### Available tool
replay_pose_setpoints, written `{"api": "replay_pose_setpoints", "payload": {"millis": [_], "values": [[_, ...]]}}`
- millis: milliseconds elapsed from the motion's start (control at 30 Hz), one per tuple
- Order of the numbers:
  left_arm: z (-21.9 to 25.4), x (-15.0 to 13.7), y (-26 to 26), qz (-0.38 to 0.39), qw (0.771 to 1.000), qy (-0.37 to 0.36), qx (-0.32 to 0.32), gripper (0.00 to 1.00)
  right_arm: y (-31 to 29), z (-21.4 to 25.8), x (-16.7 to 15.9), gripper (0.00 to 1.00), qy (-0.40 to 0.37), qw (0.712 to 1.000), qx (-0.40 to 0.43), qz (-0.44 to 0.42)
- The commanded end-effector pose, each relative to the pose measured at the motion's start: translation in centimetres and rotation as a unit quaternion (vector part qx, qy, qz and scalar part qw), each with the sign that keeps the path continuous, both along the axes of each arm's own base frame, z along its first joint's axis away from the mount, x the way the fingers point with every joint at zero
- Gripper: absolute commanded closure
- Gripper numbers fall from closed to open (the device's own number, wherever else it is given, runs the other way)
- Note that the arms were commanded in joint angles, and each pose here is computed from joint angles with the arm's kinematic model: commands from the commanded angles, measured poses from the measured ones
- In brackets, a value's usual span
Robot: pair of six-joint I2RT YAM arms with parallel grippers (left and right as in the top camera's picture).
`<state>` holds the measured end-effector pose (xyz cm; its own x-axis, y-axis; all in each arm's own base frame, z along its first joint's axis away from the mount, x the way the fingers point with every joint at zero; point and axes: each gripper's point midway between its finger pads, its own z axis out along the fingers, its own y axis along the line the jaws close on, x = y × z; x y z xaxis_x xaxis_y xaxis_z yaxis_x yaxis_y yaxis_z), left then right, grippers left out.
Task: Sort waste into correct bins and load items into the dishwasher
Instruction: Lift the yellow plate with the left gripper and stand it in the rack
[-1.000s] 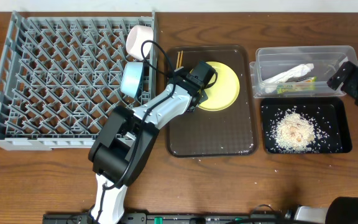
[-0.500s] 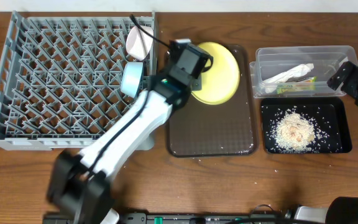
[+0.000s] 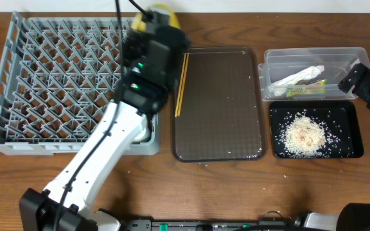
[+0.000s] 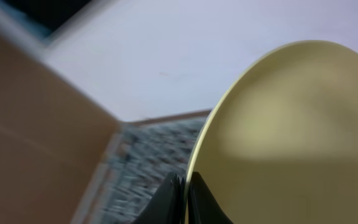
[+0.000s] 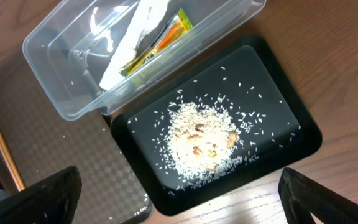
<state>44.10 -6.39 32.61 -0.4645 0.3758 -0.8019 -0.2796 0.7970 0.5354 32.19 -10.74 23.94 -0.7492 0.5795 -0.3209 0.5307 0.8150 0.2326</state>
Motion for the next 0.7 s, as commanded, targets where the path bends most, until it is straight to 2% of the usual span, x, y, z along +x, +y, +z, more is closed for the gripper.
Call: {"api": "replay_pose_setpoints", "payload": {"millis": [0, 233, 400, 667], "values": [[1.5, 0.5, 4.0, 0.037, 0.995, 0.024, 0.089, 0.93, -0.2, 0.9, -0.2, 0.01, -0.012, 1.0, -0.006, -0.007], [1.2, 3.1, 8.2, 0.038, 0.991, 0.038, 0.12, 0.93, -0.2, 0.9, -0.2, 0.01, -0.012, 1.0, -0.006, -0.007], [-1.6, 5.6, 9.9, 0.04, 0.982, 0.078, 0.169, 0.92, -0.2, 0.9, -0.2, 0.01, -0.012, 1.0, -0.006, -0.007], [-4.9, 9.2, 11.6, 0.067, 0.981, 0.057, 0.17, 0.93, -0.2, 0.9, -0.2, 0.01, -0.012, 1.0, -0.006, -0.007]]}}
